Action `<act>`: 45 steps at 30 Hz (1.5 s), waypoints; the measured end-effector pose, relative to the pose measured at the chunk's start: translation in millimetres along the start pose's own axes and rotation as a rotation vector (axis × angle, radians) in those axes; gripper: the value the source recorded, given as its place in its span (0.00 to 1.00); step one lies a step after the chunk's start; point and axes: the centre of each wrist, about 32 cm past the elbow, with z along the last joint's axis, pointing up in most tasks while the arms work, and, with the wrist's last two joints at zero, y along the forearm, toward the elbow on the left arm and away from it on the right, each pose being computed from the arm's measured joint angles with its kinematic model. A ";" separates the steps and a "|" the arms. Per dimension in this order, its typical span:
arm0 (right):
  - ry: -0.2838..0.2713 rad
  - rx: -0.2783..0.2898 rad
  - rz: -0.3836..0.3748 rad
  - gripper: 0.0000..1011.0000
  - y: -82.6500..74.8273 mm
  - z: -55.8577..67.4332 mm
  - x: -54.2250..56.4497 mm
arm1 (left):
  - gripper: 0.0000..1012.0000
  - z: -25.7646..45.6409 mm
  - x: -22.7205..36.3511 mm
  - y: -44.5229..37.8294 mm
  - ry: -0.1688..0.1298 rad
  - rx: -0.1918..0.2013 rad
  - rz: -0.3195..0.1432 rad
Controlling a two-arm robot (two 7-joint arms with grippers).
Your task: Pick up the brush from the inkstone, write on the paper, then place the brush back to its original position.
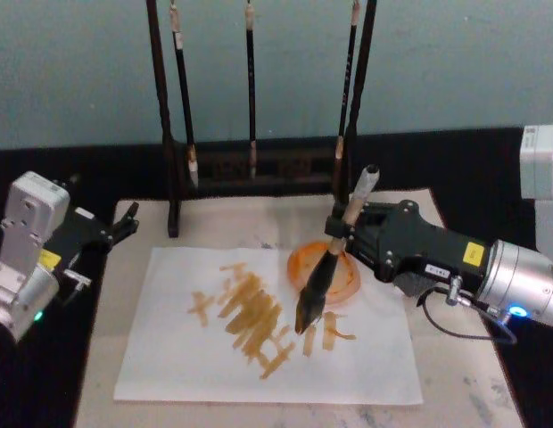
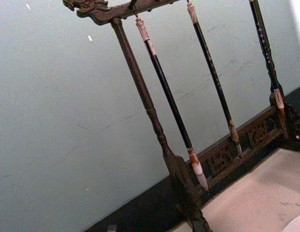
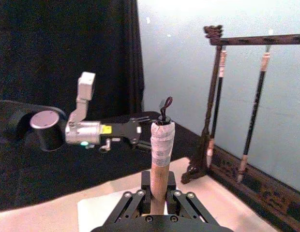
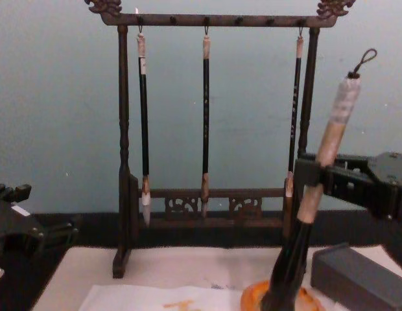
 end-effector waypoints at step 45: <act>0.001 -0.026 0.026 0.18 1.7 -17.8 -12.3 | 1.00 0.0 0.0 0.0 0.000 0.000 0.000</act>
